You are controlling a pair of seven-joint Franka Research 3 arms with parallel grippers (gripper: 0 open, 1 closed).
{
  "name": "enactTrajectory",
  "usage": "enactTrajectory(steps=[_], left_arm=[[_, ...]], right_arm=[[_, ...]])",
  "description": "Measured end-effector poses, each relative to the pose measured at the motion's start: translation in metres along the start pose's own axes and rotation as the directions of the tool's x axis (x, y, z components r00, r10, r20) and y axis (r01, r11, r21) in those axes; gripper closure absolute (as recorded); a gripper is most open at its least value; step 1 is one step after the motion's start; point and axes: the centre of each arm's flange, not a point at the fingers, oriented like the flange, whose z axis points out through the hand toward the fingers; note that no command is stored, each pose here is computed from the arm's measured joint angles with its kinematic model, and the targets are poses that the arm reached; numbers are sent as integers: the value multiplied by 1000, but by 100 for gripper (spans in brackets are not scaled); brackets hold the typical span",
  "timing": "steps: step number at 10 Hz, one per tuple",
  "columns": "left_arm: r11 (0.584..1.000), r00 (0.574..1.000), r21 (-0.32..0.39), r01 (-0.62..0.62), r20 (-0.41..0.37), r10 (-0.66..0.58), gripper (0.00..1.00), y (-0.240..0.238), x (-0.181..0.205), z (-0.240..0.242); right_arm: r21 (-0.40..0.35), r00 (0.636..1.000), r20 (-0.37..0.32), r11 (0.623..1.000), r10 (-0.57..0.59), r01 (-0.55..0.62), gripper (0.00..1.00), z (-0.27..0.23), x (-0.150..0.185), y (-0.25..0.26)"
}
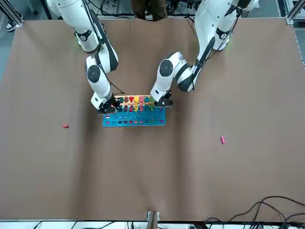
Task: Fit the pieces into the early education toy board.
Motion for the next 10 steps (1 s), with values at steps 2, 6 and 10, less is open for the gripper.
enactTrajectory(steps=[2, 6, 10], left_arm=[[1000, 1000, 17, 6, 11, -6, 74, -1, 0, 0], [1000, 1000, 29, 11, 19, -11, 74, 0, -4, 2], [999, 999, 32, 32, 21, -33, 74, 2, -6, 3]], right_arm=[[0, 1000, 0, 1000, 1, -1, 59, 0, 0, 0], [-4, 1000, 3, 1000, 6, -6, 59, 2, 0, 3], [-5, 1000, 3, 1000, 6, -6, 59, 3, 0, 3]])
